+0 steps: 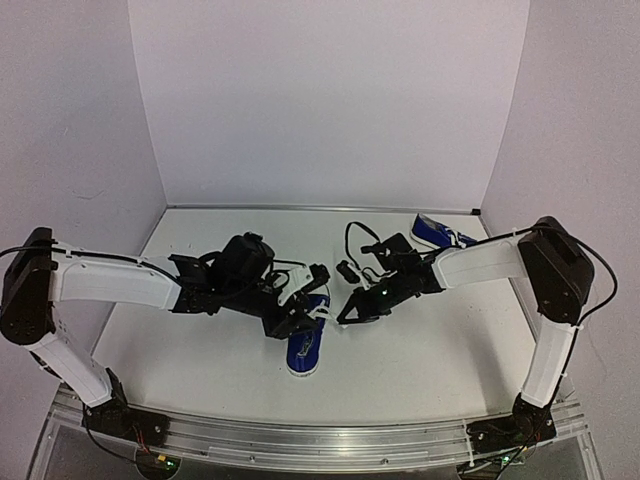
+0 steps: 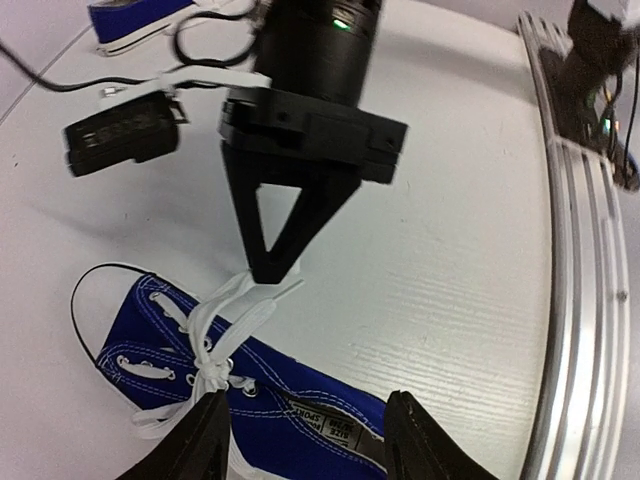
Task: Tie the shoes
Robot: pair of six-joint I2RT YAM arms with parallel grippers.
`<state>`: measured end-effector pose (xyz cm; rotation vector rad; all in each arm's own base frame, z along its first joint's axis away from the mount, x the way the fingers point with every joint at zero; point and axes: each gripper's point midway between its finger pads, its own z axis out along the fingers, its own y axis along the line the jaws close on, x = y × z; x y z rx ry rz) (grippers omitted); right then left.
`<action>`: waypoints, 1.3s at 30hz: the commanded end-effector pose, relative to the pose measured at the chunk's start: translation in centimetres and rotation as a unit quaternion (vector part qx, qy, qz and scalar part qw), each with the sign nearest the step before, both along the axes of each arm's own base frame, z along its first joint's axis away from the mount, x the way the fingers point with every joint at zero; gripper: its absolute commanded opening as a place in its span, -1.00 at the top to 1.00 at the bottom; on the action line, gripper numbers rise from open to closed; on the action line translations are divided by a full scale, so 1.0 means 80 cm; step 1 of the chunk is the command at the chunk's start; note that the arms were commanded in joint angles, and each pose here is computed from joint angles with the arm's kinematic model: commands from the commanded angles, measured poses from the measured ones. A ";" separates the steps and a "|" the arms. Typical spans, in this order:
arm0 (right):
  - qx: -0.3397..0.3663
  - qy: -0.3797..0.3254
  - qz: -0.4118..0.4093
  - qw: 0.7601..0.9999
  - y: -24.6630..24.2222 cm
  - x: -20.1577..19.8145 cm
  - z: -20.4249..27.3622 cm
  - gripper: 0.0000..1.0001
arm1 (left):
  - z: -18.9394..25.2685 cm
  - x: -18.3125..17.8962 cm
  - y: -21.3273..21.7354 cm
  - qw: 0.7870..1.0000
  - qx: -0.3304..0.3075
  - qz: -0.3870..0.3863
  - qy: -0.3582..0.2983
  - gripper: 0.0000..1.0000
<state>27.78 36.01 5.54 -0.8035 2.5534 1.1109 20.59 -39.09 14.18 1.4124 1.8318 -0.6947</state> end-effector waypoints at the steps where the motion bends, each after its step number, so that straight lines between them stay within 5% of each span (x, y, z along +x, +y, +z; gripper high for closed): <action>1: 0.015 -0.018 -0.001 1.000 0.003 0.003 0.020 1.00 | 0.003 0.008 -0.017 0.993 0.033 -0.055 -0.101 -0.06; 17: 0.017 -0.015 -0.002 1.000 0.002 0.001 0.017 1.00 | -0.018 0.037 -0.048 0.977 0.057 -0.096 -0.182 0.34; 33: 0.020 -0.014 -0.002 1.000 0.004 0.001 0.019 1.00 | -0.037 0.068 -0.059 0.975 0.075 -0.055 -0.201 0.48; 39: 0.020 -0.014 -0.001 1.000 0.004 0.002 0.018 1.00 | -0.035 0.069 -0.059 0.975 0.077 -0.054 -0.202 0.81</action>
